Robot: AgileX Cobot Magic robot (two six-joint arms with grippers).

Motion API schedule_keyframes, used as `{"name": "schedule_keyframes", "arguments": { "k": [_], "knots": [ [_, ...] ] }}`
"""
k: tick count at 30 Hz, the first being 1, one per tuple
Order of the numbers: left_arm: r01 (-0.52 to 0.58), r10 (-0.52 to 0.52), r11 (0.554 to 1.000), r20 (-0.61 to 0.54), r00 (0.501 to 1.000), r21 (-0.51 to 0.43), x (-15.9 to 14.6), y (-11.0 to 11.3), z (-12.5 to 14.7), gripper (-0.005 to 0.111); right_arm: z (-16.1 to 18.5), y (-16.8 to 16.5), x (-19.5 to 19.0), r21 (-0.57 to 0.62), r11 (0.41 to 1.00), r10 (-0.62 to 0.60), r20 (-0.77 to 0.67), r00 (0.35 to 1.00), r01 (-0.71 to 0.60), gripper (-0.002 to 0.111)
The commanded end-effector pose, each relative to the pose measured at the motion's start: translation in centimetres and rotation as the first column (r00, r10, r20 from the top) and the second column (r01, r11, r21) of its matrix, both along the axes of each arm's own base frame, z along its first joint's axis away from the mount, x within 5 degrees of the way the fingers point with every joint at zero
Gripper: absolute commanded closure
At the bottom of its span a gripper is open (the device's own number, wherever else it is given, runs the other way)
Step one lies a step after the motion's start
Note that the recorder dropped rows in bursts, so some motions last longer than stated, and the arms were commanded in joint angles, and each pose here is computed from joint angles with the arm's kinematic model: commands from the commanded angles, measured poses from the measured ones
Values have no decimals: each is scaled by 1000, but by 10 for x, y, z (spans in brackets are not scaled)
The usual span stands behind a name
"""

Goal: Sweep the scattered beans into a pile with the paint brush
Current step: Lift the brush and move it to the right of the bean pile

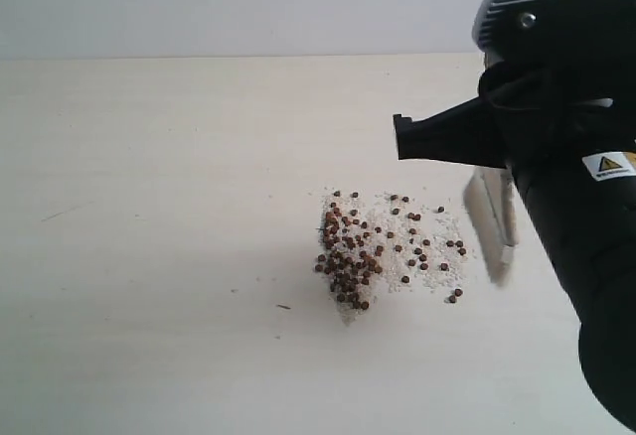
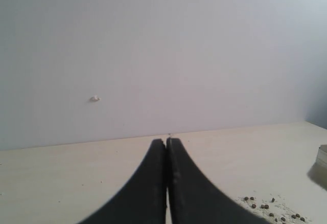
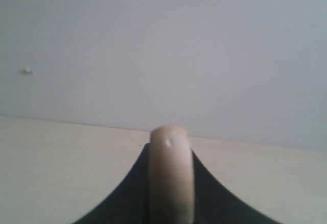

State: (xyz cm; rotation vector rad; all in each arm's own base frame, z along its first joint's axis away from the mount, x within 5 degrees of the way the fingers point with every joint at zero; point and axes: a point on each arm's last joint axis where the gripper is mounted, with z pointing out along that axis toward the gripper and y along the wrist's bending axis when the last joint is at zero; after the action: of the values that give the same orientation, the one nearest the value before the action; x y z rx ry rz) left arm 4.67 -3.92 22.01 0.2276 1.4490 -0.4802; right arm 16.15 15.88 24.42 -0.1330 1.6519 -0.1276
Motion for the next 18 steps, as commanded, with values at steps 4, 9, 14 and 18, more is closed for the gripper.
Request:
{"name": "schedule_keyframes", "arguments": {
  "k": [4,9,14,18],
  "knots": [
    [-3,3,1000,2,1000,-5,0,0,0,107,-29,-11,26,-154,980,-133,-46,990,124,108],
    [-3,3,1000,2,1000,-5,0,0,0,107,-66,-10,44,-173,972,-177,-86,980,160,108],
    [-3,3,1000,2,1000,-5,0,0,0,107,-92,-4,49,-35,986,-168,-109,980,165,108],
    [-3,3,1000,2,1000,-5,0,0,0,107,-102,2,51,119,981,-139,-112,984,152,108]
  ]
}}
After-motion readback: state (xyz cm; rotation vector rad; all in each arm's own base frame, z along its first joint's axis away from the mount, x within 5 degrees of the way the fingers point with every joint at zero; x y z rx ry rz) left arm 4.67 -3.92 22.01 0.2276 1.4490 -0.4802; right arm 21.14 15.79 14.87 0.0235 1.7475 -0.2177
